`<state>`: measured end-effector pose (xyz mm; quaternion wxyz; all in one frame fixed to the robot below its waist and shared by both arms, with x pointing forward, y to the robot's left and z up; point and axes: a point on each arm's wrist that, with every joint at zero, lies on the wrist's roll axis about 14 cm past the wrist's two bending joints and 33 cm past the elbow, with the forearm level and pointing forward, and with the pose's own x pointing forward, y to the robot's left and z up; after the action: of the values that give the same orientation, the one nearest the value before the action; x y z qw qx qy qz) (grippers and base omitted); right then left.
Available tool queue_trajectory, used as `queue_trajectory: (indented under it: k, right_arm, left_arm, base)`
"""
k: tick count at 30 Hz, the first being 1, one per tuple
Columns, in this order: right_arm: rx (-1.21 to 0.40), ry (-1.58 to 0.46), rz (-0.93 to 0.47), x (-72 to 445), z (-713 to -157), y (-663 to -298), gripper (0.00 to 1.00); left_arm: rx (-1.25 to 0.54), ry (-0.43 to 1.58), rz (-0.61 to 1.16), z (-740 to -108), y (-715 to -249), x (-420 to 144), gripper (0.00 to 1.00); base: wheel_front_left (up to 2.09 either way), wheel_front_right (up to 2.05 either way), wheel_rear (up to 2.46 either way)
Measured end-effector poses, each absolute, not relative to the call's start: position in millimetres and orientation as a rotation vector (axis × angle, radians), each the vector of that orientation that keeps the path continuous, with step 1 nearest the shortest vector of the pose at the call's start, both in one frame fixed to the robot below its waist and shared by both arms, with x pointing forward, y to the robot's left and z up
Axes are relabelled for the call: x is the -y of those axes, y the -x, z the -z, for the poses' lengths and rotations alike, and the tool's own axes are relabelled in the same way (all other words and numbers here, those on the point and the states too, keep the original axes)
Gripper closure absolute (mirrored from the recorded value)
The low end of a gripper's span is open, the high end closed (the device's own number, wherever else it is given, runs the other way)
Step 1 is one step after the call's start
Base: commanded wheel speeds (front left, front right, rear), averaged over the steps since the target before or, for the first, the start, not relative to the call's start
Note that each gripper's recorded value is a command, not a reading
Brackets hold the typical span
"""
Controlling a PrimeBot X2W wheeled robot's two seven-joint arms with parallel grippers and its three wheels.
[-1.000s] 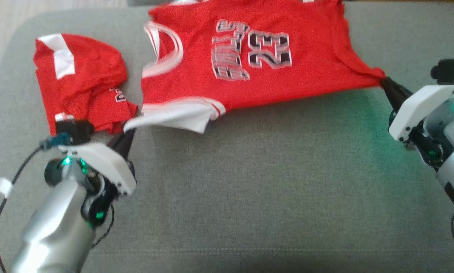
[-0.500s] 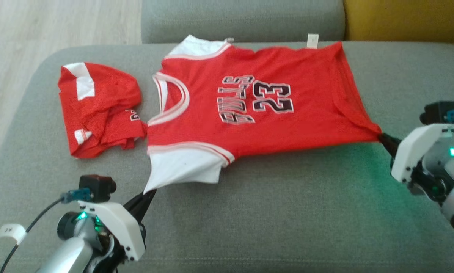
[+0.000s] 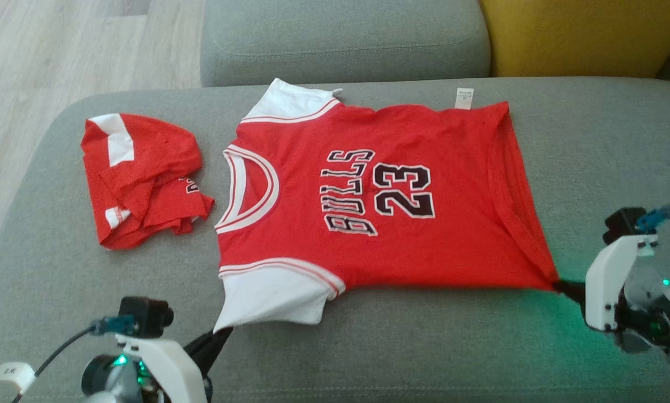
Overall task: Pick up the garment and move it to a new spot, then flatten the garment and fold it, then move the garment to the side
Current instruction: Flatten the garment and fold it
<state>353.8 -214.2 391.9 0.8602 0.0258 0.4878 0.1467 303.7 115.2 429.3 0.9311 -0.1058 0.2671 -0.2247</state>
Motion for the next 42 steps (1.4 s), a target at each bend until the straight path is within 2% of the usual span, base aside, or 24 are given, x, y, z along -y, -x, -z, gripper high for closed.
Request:
queue_trajectory:
  k: [8,26,36,42]
  right_arm:
    - [-1.146,-0.071,-0.362,216.8,-383.3,-313.5,1.0]
    - [-1.292,-0.062,-0.428,218.8,-381.7,-267.5,1.0]
    - [-1.223,-0.11,-0.41,219.9,-394.1,-280.1,1.0]
    - [-1.164,-0.135,-0.403,216.6,-404.5,-296.8,1.0]
  left_arm:
    - [-0.621,0.238,0.479,-423.3,-281.6,-118.2,1.0]
    - [-0.763,0.372,0.573,-448.5,-237.8,-114.7,1.0]
    - [-0.715,0.373,0.578,-461.6,-248.0,-110.8,1.0]
    - [-0.623,0.369,0.604,-486.5,-275.3,-103.5,1.0]
  base:
    - [0.0,0.0,0.0]
    - [0.0,0.0,0.0]
    - [0.0,0.0,0.0]
    - [0.0,0.0,0.0]
